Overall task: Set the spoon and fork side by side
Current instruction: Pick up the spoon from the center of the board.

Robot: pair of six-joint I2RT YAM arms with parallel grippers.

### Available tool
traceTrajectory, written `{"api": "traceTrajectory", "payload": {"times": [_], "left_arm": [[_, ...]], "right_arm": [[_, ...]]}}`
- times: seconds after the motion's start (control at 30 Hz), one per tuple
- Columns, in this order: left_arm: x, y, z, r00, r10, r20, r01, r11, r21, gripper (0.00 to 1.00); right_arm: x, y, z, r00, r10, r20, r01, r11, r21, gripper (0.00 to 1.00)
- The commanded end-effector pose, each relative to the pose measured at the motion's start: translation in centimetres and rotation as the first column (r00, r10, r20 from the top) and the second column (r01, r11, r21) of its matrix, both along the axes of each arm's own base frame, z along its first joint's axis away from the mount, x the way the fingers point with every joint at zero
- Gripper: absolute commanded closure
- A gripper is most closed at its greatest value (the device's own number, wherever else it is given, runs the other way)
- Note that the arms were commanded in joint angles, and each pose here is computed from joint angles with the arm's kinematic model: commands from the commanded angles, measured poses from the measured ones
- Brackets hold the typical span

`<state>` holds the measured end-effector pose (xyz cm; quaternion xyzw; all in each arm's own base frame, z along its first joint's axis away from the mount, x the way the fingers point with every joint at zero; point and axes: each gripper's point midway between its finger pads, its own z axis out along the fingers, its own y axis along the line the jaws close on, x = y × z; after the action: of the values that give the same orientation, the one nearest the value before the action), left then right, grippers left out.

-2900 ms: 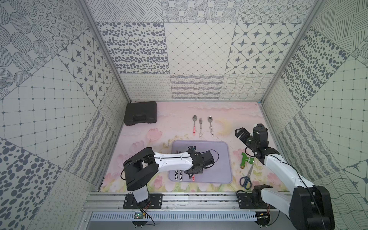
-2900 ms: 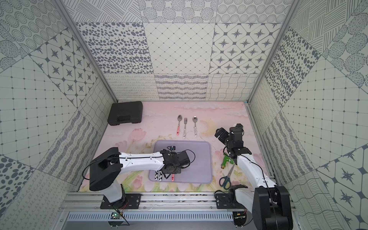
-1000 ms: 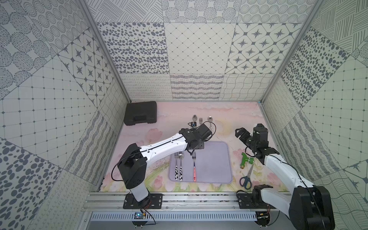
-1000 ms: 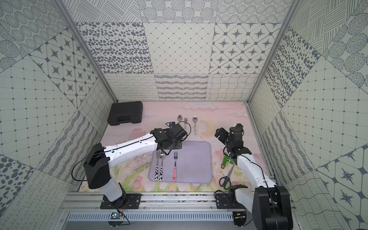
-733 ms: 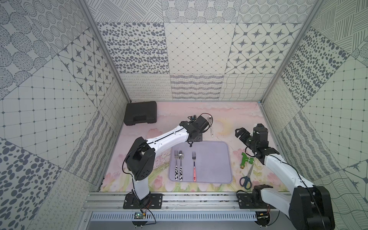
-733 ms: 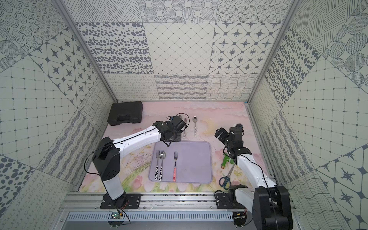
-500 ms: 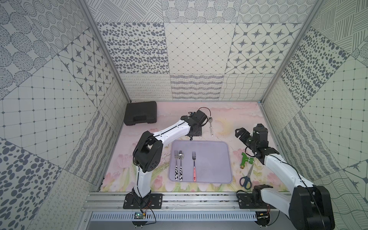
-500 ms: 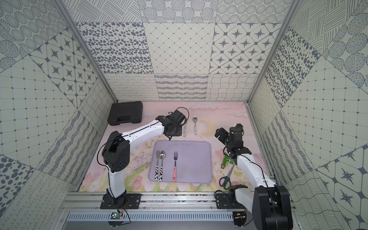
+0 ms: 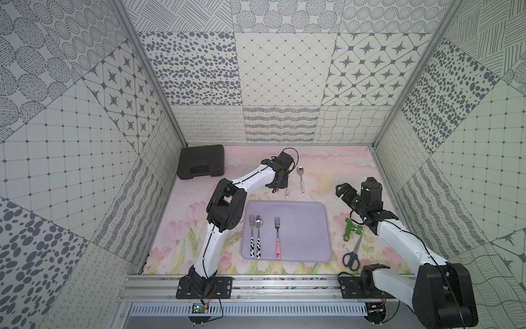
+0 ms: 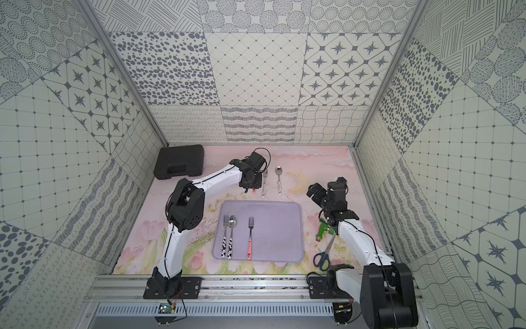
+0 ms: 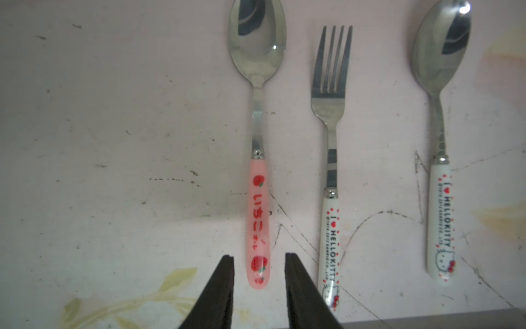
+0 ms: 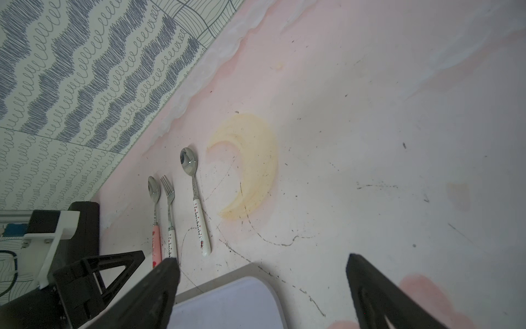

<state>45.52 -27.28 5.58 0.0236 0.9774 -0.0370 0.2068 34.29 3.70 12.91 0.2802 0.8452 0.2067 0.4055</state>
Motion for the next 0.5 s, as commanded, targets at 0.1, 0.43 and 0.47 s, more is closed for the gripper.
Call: {"api": "traceTrajectory", "payload": {"times": [0.1,0.43,0.47], "left_arm": [[1.1,0.0,-1.7,0.999,-0.030,-0.037,0.031,0.999,0.013,0.67],[1.7,0.4,-3.3,0.998,0.000,-0.066,0.003,0.999,0.044,0.71],[1.7,0.5,-3.4,0.998,0.005,-0.067,-0.002,0.999,0.048,0.73]], "right_arm": [[0.6,0.2,0.7,0.999,0.004,0.031,-0.004,1.000,-0.001,0.03],[0.7,0.2,0.6,1.000,0.005,0.029,-0.005,1.000,0.001,0.03],[0.7,0.2,0.6,1.000,0.004,0.030,-0.004,1.000,0.001,0.03]]}}
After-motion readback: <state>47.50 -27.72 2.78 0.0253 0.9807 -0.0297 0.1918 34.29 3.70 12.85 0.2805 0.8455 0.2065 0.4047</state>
